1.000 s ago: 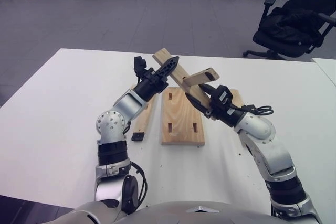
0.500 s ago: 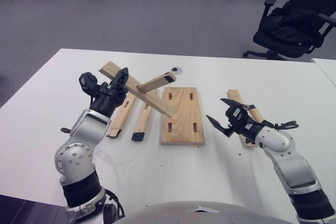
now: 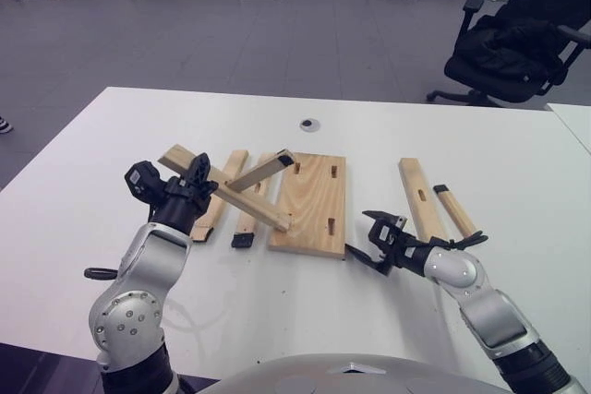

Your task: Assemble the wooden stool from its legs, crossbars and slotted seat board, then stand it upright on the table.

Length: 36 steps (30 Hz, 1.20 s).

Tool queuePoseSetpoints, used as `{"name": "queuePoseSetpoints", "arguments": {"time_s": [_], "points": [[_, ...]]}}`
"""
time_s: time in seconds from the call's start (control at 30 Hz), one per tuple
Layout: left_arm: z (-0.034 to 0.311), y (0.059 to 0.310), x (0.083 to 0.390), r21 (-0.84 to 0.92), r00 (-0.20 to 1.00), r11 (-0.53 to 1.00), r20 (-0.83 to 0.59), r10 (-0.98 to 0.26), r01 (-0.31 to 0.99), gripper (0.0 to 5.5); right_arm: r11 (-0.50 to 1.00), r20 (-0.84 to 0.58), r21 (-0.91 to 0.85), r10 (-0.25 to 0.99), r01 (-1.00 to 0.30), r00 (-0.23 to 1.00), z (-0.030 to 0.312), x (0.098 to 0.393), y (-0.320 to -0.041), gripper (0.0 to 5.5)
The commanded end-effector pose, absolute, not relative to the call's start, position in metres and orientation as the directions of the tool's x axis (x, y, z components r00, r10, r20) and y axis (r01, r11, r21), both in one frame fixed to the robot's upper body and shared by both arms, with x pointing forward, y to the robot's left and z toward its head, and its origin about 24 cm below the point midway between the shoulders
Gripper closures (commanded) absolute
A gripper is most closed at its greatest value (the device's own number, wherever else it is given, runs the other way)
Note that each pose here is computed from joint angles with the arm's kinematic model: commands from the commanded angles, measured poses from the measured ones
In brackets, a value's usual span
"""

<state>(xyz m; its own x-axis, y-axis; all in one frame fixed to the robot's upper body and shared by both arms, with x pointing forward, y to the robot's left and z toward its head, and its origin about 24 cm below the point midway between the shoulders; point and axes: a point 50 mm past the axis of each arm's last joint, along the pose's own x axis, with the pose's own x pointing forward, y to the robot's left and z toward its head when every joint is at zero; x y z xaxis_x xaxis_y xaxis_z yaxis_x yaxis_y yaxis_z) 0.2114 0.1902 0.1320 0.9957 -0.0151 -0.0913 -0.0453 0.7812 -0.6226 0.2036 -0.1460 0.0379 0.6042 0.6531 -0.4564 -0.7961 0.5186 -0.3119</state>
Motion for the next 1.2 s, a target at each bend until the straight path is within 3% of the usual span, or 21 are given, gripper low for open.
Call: {"name": "queuePoseSetpoints", "arguments": {"time_s": [0.03,0.23,0.63,0.87,1.03,1.2], "points": [[0.133,0.187,0.215,-0.513,0.995,0.857,-0.104,-0.002,-0.052,4.48,0.501,-0.427,-0.283,0.698,-0.818,0.575,0.041,0.199,-0.137,1.37],[0.144,0.170,0.222,-0.444,0.998,0.895,-0.034,-0.047,0.027,4.48,0.485,-0.413,-0.268,0.723,-0.832,0.554,0.042,0.196,-0.131,1.37],[0.156,0.170,0.230,-0.373,0.989,0.917,0.060,-0.132,0.145,4.48,0.490,-0.419,-0.254,0.721,-0.834,0.551,0.038,0.197,-0.129,1.37],[0.129,0.159,0.222,-0.152,0.953,0.949,-0.080,-0.291,0.276,4.48,0.487,-0.430,-0.256,0.716,-0.835,0.550,0.038,0.196,-0.130,1.37],[0.102,0.148,0.215,-0.057,0.944,0.957,-0.157,-0.291,0.286,4.48,0.585,-0.425,-0.287,0.632,-0.759,0.648,0.039,0.204,-0.145,1.37],[0.088,0.130,0.222,-0.085,0.951,0.960,-0.138,-0.278,0.268,4.48,0.618,-0.426,-0.302,0.594,-0.726,0.683,0.037,0.211,-0.150,1.37]]}}
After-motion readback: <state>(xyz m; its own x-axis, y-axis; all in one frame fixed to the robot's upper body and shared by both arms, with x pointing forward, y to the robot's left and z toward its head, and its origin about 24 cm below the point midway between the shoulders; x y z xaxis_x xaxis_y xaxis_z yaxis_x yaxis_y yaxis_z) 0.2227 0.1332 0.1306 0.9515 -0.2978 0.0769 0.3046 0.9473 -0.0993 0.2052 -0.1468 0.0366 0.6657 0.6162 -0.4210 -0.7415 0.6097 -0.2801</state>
